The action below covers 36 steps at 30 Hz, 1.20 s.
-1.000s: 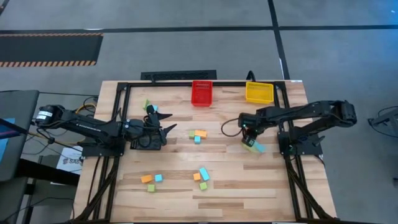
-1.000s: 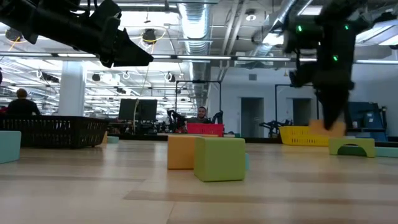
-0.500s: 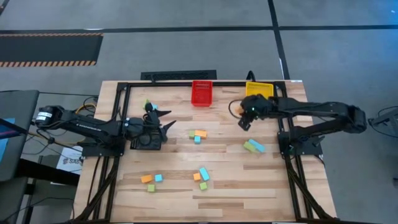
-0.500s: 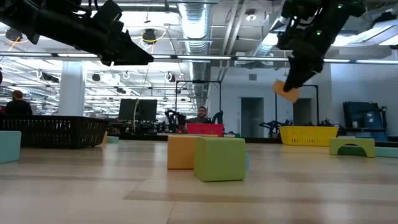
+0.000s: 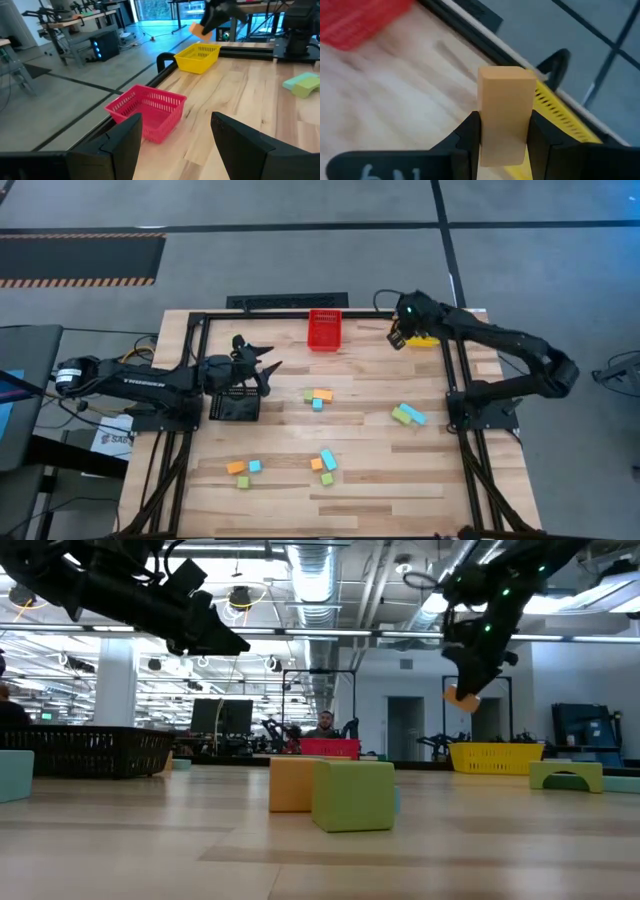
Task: Sort & place blocks by color
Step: Put the yellow block into the yellow bin, then put the green block into the black bin
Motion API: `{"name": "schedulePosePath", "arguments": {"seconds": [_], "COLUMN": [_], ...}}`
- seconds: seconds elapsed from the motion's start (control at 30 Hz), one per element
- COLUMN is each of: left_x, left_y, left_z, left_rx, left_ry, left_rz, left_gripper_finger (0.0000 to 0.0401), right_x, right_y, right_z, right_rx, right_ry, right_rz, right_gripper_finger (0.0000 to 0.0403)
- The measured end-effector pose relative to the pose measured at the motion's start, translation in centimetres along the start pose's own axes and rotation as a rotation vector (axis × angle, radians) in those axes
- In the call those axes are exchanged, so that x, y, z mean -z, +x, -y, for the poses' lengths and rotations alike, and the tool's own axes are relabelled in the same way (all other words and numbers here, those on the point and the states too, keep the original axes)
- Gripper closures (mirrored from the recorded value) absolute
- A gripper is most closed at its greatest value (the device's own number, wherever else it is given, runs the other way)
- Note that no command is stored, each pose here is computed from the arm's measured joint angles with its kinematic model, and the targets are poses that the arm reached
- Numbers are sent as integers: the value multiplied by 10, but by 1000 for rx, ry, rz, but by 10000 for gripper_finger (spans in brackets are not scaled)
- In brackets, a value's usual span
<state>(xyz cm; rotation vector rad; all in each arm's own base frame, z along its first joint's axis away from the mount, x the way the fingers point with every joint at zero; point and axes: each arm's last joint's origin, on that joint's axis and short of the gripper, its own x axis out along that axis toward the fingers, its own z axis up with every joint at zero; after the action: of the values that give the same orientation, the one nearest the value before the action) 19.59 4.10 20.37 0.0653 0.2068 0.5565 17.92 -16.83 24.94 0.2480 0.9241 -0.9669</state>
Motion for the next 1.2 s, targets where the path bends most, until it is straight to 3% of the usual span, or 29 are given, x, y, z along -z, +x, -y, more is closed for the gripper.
{"name": "schedulePosePath", "arguments": {"seconds": [0.3, 0.53, 0.77, 0.97, 1.2], "left_x": [2, 3, 4, 4, 4], "left_y": [0, 0, 0, 0, 0], "left_z": [0, 0, 0, 0, 0], "left_rx": [1, 2, 3, 2, 2], "left_ry": [7, 11, 15, 14, -10], "left_rz": [-19, -27, -36, -36, -36], "left_gripper_finger": [174, 174, 174, 174, 174], "right_x": [-17, -15, -16, -22, -32], "right_y": [43, 63, 62, 38, -4], "right_z": [25, 31, 37, 36, 9], "right_rx": [87, 100, 109, 85, -24], "right_ry": [2, 1, 13, 3, -27], "right_rz": [-279, -416, -411, -326, -144], "right_gripper_finger": [273, 208, 155, 158, 159]}}
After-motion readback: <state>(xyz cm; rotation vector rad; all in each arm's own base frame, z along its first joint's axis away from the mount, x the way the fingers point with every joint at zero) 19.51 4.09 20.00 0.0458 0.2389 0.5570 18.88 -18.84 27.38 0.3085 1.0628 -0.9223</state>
